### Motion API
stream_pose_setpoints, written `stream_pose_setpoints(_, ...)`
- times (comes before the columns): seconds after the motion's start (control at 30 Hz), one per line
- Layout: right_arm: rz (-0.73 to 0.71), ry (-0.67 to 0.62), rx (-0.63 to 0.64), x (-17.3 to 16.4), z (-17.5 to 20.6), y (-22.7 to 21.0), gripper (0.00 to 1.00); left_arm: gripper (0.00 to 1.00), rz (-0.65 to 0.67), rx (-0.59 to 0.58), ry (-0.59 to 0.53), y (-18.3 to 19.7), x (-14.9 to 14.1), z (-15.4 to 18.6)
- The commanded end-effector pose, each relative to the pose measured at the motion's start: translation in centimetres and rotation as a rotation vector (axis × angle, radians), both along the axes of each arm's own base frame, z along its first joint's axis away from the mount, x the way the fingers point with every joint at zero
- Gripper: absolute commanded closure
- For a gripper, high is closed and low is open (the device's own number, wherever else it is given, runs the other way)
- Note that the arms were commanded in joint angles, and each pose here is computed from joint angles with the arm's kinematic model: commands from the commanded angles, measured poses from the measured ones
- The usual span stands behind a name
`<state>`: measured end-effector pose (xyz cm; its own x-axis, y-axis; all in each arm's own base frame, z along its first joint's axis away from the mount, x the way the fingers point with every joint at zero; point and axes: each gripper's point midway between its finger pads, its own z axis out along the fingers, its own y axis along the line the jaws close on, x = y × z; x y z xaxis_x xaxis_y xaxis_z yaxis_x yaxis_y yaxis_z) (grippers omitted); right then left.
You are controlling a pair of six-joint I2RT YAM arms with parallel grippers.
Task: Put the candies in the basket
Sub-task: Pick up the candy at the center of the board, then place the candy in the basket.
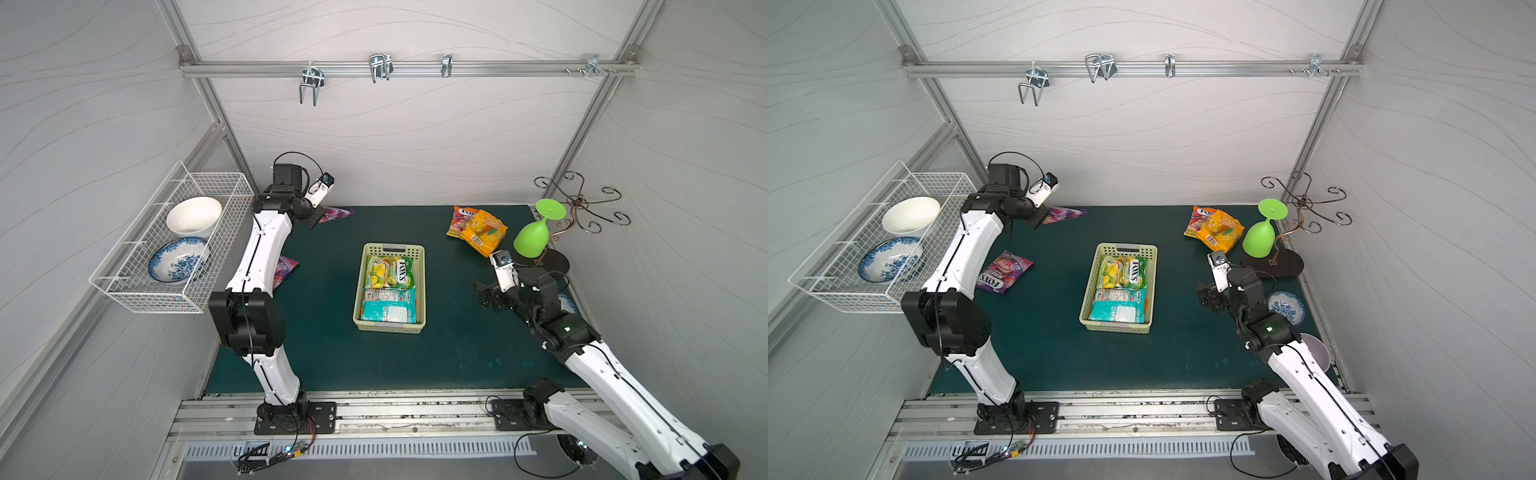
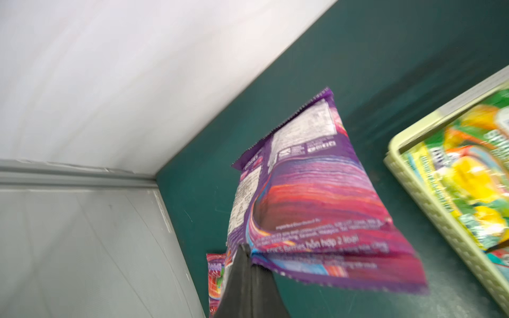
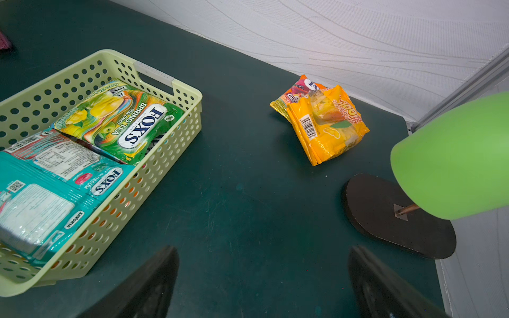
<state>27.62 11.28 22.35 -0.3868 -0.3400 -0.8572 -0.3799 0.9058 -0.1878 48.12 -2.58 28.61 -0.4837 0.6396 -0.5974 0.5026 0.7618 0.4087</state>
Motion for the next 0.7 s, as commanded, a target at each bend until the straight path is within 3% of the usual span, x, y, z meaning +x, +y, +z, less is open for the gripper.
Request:
stream_pose_setpoints(0.0, 0.001, -0.029, 0.029, 0.0, 0.8, 0.1, 0.01, 1.0, -0.122, 0.0, -0.173, -3.5, -1.0, 4.2)
stream_pose_setpoints(0.13, -0.018, -0.02, 0.014, 0.1, 0.4, -0.3, 0.01, 1.0, -0.27, 0.076, -0.258, -6.6, -2.8, 5.1)
stream_pose_setpoints(0.3, -0.013, -0.029, 0.021, 0.1, 0.6, -0.2, 0.01, 1.0, -0.491, 0.05, -0.297, -10.4, -5.4, 6.0)
stream_pose_setpoints(0.43, 0.0, -0.026, 0.028, 0.0, 0.7, 0.0, 0.01, 1.0, -0.746, 0.104, -0.304, -13.6, -8.3, 5.2)
stream_pose_setpoints(0.57, -0.021, -0.026, 0.013, 0.1, 0.5, -0.4, 0.01, 1.0, -0.95, 0.23, -0.361, -15.9, -10.0, 3.7)
stream_pose_setpoints(0.67, -0.008, -0.029, 0.024, 0.1, 0.7, -0.2, 0.01, 1.0, -1.123, 0.403, -0.387, -16.7, -11.0, 1.1)
